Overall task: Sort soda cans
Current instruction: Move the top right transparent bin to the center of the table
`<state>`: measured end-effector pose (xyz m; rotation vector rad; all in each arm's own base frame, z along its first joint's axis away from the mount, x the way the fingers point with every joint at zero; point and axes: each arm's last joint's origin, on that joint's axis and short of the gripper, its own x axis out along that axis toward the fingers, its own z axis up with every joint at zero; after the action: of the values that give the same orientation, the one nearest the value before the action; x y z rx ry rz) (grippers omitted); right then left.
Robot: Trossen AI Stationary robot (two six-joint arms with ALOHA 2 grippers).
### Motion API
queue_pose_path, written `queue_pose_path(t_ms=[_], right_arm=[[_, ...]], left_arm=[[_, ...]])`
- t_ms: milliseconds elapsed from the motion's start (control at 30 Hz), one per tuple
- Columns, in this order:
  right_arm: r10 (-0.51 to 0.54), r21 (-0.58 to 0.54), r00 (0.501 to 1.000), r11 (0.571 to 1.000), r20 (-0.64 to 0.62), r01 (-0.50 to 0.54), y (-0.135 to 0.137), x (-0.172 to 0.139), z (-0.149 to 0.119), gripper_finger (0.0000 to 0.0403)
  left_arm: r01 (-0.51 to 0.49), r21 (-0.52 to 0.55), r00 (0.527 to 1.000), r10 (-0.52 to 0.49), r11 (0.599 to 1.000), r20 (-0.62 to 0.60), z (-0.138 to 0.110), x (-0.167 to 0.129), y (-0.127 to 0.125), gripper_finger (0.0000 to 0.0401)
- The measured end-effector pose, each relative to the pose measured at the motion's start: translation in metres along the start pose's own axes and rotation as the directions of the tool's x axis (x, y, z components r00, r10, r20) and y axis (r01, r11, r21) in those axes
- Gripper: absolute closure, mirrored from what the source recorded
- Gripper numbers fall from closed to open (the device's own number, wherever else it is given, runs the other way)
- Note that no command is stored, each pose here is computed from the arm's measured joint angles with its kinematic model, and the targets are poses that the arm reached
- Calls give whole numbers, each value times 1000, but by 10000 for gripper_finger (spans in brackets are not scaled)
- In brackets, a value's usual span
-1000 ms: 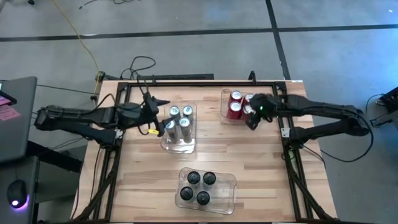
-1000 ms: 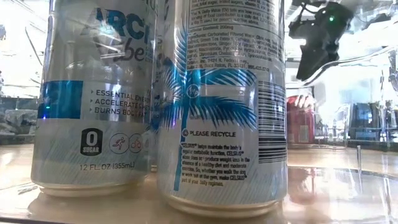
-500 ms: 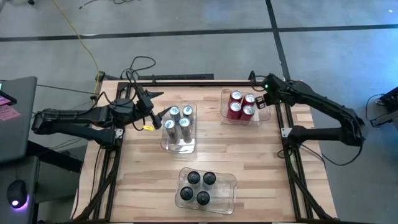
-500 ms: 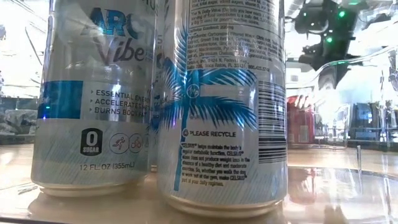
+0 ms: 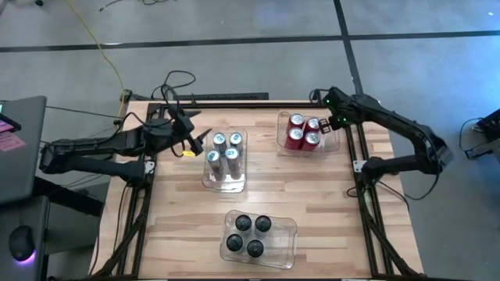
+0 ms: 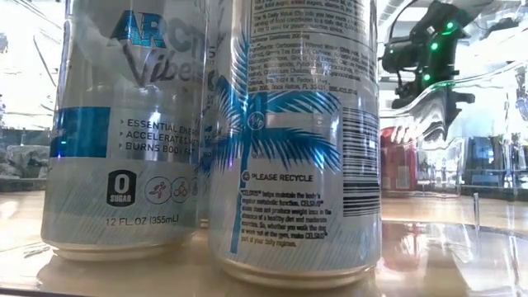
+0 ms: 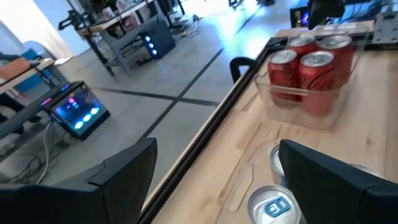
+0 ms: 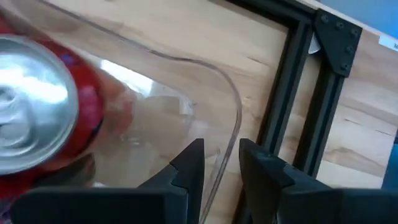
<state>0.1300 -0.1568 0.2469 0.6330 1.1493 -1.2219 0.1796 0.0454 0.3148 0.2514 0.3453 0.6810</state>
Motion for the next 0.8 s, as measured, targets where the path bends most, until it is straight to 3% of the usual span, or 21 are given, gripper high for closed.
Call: queue_pose_path(t_ms=[267,567,800], right_arm=[[7,-4,997,1000,-77,-8,0,13,4,297],[36,-31,992,999,-124,-40,7,10,-2,393],[66,-75,984,994,-166,-79,26,1,-16,388]], left_arm=[[-20,-20,1000,20,1000,-15,-2,2,4,67],[-19,-28,1000,19,999,-17,-2,2,4,67],[-19,-39,1000,19,999,-15,-2,2,4,67]])
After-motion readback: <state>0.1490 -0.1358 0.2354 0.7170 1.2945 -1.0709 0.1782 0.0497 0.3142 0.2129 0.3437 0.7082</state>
